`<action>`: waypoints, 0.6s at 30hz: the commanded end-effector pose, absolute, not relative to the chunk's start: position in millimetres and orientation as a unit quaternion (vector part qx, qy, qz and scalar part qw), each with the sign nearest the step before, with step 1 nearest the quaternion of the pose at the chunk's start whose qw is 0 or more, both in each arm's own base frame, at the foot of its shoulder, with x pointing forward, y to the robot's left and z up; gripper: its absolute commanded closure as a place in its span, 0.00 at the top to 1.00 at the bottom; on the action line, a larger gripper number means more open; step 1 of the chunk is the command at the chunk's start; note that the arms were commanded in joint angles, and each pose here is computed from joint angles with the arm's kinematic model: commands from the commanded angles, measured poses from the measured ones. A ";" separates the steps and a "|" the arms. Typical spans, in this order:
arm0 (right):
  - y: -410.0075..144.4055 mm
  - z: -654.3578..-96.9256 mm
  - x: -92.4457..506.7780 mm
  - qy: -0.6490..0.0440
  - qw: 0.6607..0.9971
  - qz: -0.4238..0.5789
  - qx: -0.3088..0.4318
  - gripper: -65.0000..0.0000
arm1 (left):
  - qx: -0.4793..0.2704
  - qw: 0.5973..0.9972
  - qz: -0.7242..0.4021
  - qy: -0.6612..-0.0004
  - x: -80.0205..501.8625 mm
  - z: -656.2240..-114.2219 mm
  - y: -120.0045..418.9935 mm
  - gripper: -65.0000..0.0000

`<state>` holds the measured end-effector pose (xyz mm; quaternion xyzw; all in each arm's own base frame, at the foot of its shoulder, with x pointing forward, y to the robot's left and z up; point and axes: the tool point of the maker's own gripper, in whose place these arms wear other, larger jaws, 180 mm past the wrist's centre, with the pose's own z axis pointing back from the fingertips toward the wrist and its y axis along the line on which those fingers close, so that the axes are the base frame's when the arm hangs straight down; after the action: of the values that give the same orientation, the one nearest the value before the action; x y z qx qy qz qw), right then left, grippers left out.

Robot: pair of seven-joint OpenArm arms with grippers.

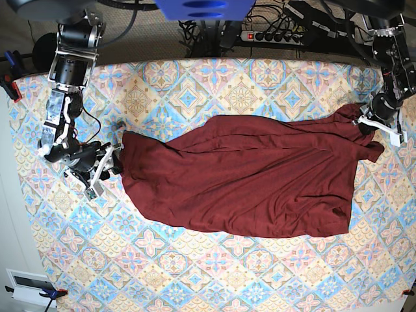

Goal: Layout the t-shirt on the table in an organized manner, then fold the t-shirt properly
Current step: 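Pull the held shirt corners apart with both grippers to straighten it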

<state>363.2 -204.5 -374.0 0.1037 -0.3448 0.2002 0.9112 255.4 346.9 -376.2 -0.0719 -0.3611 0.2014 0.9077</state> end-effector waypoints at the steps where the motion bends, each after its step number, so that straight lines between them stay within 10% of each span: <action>1: -210.7 -361.8 370.5 -0.361 0.905 0.204 0.095 0.42 | -0.065 0.901 0.193 -0.383 264.3 -361.0 354.1 0.00; 18: -192.5 -381.4 364.0 -0.335 0.910 0.214 0.116 0.50 | -0.065 0.901 0.194 -0.382 263.9 -361.8 354.1 0.00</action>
<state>351.2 -190.1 -397.4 0.1181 -0.3088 0.2129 0.9194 255.3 346.8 -376.4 -0.0720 -0.3609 0.2015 0.9077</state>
